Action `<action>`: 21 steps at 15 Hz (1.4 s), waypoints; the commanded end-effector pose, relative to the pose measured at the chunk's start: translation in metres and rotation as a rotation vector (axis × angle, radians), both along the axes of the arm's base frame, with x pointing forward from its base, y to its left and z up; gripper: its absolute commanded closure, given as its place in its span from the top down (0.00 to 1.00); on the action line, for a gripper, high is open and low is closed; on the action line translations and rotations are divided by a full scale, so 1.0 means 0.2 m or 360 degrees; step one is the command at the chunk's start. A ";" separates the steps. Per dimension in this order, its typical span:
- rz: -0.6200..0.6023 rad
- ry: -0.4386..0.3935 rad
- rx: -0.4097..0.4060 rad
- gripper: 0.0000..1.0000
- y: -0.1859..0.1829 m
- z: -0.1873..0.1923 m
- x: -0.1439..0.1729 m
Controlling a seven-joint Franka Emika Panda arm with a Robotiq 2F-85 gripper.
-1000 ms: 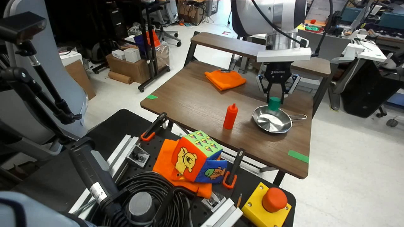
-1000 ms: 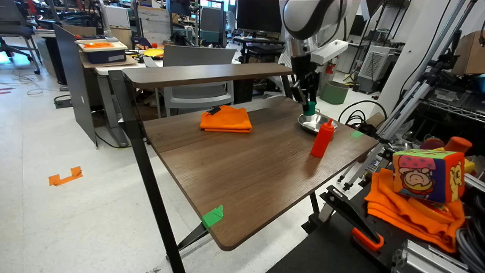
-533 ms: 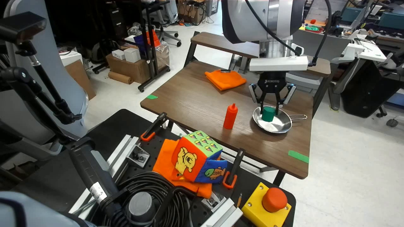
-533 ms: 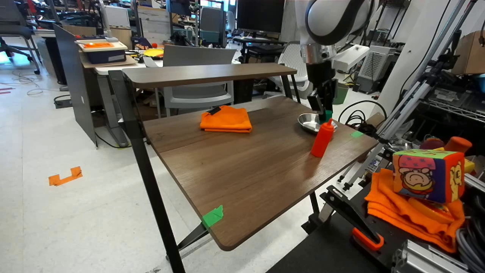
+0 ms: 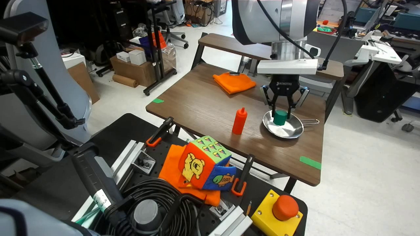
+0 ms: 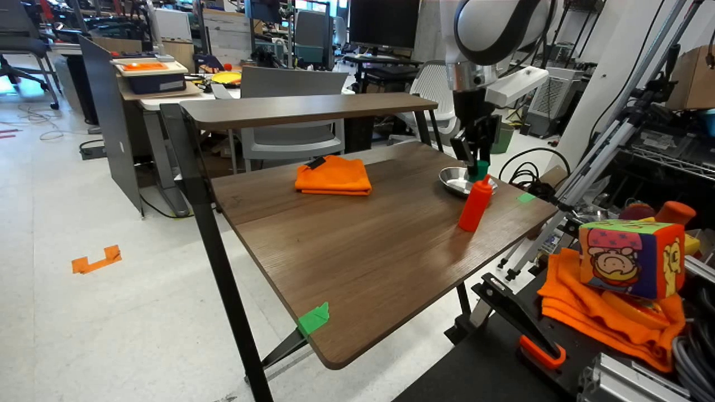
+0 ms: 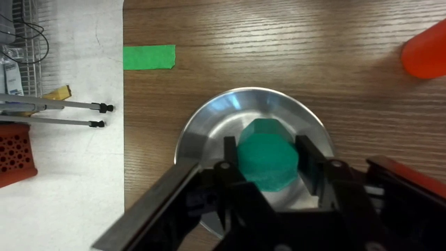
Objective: Put the green cylinder on the metal plate
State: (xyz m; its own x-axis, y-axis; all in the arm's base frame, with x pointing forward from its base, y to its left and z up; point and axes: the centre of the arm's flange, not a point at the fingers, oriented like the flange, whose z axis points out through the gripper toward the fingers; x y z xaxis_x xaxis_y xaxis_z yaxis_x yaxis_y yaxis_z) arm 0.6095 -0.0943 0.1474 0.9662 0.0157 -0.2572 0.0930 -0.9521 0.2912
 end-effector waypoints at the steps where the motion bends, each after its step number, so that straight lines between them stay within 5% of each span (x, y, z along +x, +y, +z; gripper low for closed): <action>1: -0.0116 -0.0028 -0.0038 0.20 -0.03 -0.06 0.06; 8: -0.0338 -0.0118 -0.0078 0.20 -0.09 -0.17 0.22; 9: -0.0359 -0.0105 -0.0088 0.70 -0.09 -0.18 0.23; 14: -0.0363 -0.0063 -0.0076 0.98 -0.11 -0.08 0.24; 21: -0.0543 -0.0269 0.0350 1.00 -0.33 0.67 0.21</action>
State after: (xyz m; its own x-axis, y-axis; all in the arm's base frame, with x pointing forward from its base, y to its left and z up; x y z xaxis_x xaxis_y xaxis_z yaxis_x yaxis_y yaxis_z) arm 0.6663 -0.1348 0.2209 0.9684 -0.2205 -0.1170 -0.1963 -0.9622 0.1885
